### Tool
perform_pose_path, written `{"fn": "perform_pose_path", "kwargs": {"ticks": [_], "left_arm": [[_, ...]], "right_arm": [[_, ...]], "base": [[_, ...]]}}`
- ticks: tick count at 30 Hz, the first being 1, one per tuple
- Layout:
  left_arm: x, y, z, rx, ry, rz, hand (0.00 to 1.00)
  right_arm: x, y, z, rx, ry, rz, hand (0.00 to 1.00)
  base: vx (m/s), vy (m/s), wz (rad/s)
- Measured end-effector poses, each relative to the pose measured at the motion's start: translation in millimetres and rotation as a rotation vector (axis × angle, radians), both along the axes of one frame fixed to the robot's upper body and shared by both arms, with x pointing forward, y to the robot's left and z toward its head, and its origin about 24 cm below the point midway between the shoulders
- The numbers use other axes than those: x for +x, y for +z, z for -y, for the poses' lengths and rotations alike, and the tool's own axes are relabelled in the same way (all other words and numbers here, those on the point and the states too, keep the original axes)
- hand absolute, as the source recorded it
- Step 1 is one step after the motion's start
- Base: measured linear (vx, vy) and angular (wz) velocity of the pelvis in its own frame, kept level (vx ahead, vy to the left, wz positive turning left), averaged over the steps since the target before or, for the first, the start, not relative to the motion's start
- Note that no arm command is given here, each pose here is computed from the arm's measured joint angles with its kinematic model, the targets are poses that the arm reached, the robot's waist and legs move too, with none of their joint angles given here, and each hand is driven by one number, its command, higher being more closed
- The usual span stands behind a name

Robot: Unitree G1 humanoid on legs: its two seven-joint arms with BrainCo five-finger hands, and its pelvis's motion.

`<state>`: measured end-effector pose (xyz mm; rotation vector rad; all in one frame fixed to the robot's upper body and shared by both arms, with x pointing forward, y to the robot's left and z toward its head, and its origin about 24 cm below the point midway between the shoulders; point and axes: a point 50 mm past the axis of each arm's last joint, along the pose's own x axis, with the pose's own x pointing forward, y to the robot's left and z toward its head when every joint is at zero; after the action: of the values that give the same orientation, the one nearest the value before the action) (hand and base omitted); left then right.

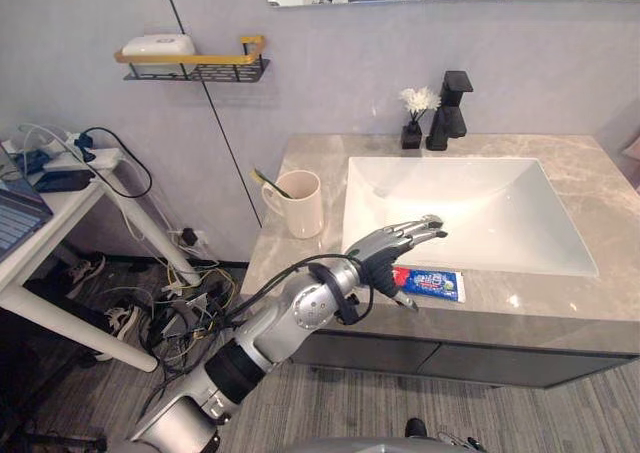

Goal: Organize washtable

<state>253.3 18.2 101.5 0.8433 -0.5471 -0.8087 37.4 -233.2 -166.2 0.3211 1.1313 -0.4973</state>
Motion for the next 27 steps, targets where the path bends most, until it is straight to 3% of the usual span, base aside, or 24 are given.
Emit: {"fn": "perform_pose_path", "kwargs": {"ticks": [27], "left_arm": [[12, -30, -10, 0.067, 0.09, -0.097, 0.0]], "right_arm": [[13, 2, -2, -0.016, 0.008, 0.034, 0.0]], "base": [[0.01, 0.002, -0.01]]}}
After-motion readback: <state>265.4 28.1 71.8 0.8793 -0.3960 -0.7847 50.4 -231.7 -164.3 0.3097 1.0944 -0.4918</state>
